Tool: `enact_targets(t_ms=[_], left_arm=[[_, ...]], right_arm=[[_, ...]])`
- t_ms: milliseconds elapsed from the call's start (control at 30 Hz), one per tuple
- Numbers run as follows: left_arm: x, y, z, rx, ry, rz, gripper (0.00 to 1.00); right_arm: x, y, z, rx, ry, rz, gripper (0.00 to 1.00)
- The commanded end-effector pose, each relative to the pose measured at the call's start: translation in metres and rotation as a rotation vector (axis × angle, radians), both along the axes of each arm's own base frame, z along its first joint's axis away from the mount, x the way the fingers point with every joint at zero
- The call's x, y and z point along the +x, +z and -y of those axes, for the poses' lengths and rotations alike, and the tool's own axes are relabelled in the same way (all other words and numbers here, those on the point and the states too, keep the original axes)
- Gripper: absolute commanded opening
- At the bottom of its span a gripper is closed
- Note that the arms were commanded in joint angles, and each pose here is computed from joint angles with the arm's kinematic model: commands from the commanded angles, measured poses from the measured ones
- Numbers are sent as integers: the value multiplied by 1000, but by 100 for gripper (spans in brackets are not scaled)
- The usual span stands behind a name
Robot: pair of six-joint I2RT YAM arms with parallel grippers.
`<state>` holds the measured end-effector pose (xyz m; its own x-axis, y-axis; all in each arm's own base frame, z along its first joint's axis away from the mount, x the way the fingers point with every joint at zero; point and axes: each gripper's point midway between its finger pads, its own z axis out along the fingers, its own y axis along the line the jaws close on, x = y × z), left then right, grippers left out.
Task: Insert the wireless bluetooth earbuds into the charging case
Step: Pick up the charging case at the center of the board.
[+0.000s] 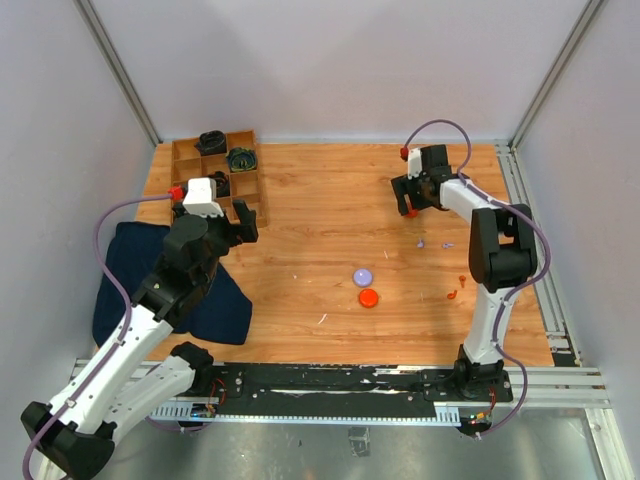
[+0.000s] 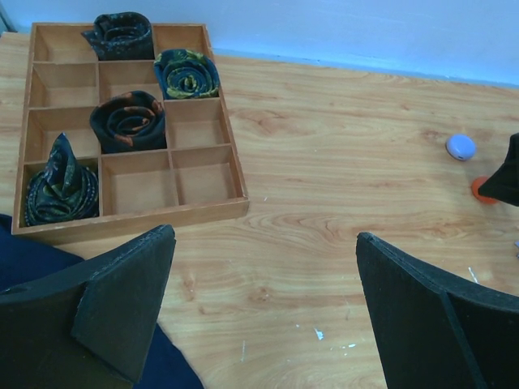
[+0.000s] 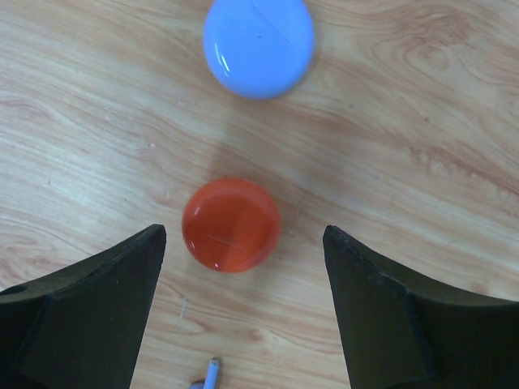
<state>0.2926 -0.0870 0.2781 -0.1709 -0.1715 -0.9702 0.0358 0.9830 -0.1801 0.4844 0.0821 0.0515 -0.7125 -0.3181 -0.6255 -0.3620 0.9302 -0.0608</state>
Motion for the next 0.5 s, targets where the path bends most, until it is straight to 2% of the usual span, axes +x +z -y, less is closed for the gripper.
enact_targets(t_ms=[0,367,467], left_arm=[[4,4,-1,-14,5,24,99],[5,3,0,-17,-4,22,99],[5,3,0,-16,-6,23,99]], right_arm=[[1,-12,-5,41,33,-53,79],[-1,-30,3,13,-28,-162,68],[-3,-33,6,4,-42,-176,62]])
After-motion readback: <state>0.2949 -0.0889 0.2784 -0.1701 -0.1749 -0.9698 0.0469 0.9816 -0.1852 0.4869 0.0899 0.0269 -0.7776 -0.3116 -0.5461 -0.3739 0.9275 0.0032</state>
